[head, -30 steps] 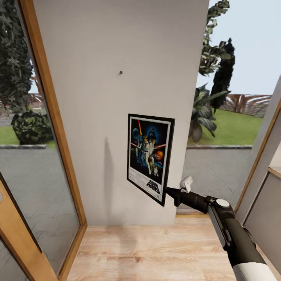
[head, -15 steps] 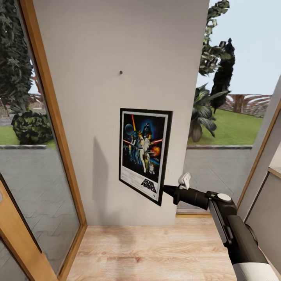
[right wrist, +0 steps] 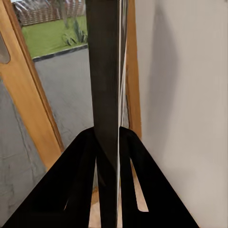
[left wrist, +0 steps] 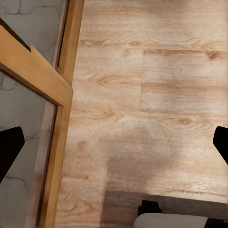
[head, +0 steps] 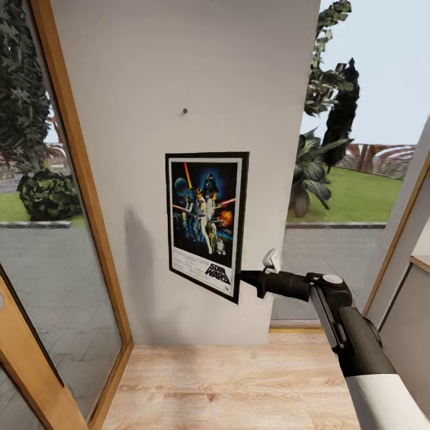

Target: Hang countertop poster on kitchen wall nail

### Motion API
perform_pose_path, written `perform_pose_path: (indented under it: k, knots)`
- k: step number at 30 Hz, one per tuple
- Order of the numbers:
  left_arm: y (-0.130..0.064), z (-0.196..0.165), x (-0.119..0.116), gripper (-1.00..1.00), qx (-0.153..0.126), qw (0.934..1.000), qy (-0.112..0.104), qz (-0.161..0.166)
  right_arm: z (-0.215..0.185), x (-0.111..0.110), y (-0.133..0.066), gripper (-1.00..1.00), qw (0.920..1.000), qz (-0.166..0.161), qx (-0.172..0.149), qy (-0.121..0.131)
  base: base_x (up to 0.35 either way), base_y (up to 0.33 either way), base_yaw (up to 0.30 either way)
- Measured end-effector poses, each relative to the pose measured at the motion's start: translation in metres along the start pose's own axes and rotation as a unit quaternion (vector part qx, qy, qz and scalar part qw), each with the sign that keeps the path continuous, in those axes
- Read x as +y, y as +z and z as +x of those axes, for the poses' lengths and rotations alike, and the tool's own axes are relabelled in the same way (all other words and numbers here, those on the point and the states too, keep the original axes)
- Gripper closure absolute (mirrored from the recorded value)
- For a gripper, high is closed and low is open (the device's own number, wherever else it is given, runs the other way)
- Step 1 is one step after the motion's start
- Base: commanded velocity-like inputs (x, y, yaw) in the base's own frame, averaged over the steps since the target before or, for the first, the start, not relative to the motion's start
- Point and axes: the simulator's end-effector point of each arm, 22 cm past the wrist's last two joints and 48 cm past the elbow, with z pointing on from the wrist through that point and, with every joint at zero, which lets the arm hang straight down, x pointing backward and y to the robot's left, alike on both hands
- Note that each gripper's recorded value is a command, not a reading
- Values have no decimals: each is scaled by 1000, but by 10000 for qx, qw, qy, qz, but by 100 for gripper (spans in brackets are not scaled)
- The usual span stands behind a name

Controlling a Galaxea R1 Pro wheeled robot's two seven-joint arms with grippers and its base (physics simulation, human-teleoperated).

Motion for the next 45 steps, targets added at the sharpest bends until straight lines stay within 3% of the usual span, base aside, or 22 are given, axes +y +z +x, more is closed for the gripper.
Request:
perform_pose_path:
  k: [6,13,19,21,22,25,26,36,41,45]
  knots:
    - [0,0,0,-100,0,10000,0,1,-33,10,10,100,9994,-214,-71,-264,0,0,0]
    - [0,0,0,-100,-1,10000,2,4,-66,27,15,100,9981,-602,-3,-145,0,0,0]
    - [0,0,0,-100,0,10000,0,3,-101,34,13,100,9962,-801,-84,-324,0,0,0]
    - [0,0,0,-100,-1,10000,-2,0,-119,45,11,100,9931,-1085,-117,-420,0,0,0]
    - [0,0,1,-100,0,10000,-2,-1,-135,52,8,100,9911,-1292,-63,-320,0,0,0]
    - [0,0,1,-100,-1,10000,-3,0,-147,55,6,100,9903,-1354,-54,-311,0,0,0]
    - [0,0,0,-100,-1,10000,-4,2,-157,63,4,100,9879,-1511,-76,-340,0,0,0]
    - [0,0,1,-100,0,10000,-3,-2,-165,72,1,100,9844,-1721,-74,-370,0,0,0]
    - [0,0,1,-100,1,10000,-4,-3,-162,65,4,100,9823,-1870,13,-115,0,0,0]
    - [0,0,1,-100,-2,10000,-2,-4,-162,65,4,100,9813,-1923,12,-87,0,0,0]
